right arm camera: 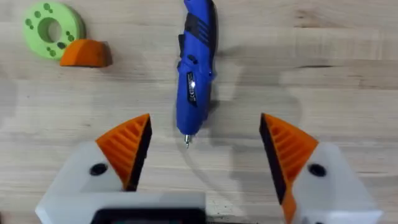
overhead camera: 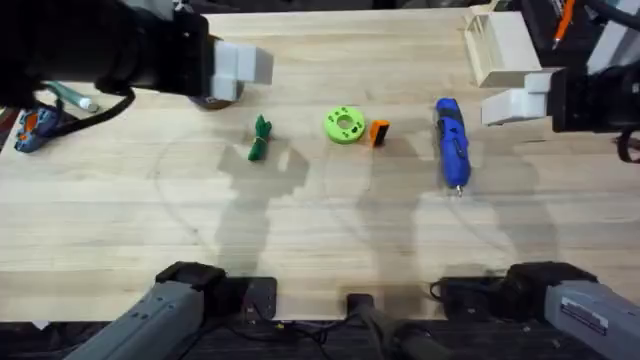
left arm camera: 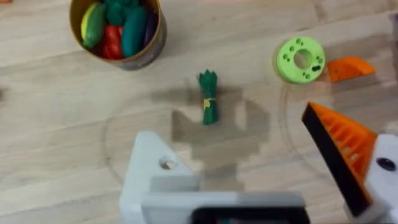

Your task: Pick up the gripper from the table and insert it into the empty holder that is missing its gripper. Then pick up a screw, insert it into the mounting hole, and use the screwdriver to tighten it. Finally, clean up the table by picking up the vegetable and placing it into the bucket.

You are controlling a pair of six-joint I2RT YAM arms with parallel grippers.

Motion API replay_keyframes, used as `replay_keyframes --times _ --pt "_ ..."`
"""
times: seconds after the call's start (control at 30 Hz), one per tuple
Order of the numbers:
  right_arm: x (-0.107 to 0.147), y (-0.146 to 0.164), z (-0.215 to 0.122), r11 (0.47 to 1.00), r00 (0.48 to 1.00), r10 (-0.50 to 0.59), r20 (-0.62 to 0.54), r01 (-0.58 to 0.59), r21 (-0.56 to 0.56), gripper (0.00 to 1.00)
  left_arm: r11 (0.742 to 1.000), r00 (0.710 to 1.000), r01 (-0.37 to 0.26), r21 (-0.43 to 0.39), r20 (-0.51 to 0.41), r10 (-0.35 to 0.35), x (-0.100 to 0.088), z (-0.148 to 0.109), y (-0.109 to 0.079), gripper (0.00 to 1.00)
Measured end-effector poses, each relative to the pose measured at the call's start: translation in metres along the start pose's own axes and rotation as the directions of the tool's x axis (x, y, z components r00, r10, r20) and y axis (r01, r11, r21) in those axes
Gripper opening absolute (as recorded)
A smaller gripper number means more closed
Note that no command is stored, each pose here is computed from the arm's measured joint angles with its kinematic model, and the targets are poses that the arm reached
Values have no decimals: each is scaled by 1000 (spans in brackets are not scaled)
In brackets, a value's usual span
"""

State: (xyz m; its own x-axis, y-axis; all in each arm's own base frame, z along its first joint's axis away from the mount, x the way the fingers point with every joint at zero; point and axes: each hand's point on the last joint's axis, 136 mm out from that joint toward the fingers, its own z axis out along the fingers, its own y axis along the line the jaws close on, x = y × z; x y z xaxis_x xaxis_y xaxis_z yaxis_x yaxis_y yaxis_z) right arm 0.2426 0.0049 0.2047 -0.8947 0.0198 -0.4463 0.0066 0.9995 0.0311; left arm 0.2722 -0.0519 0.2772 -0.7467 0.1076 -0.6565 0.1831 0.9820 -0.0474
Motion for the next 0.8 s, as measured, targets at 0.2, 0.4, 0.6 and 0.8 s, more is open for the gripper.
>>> replay_keyframes --times 0.2,0.4,0.6,0.8 --pt "0 0 0 1000 1000 0 0 0 0 991 1000 996 -5 0 91 5 -9 -20 -1 985" --pt "0 0 0 1000 1000 0 0 0 0 991 1000 997 -2 -21 72 4 -1 -23 2 986" --pt "0 0 0 1000 1000 0 0 0 0 991 999 986 0 -52 164 9 -25 -25 8 987" --pt "0 0 0 1000 1000 0 0 0 0 992 997 985 4 -77 171 9 -35 -15 12 986"
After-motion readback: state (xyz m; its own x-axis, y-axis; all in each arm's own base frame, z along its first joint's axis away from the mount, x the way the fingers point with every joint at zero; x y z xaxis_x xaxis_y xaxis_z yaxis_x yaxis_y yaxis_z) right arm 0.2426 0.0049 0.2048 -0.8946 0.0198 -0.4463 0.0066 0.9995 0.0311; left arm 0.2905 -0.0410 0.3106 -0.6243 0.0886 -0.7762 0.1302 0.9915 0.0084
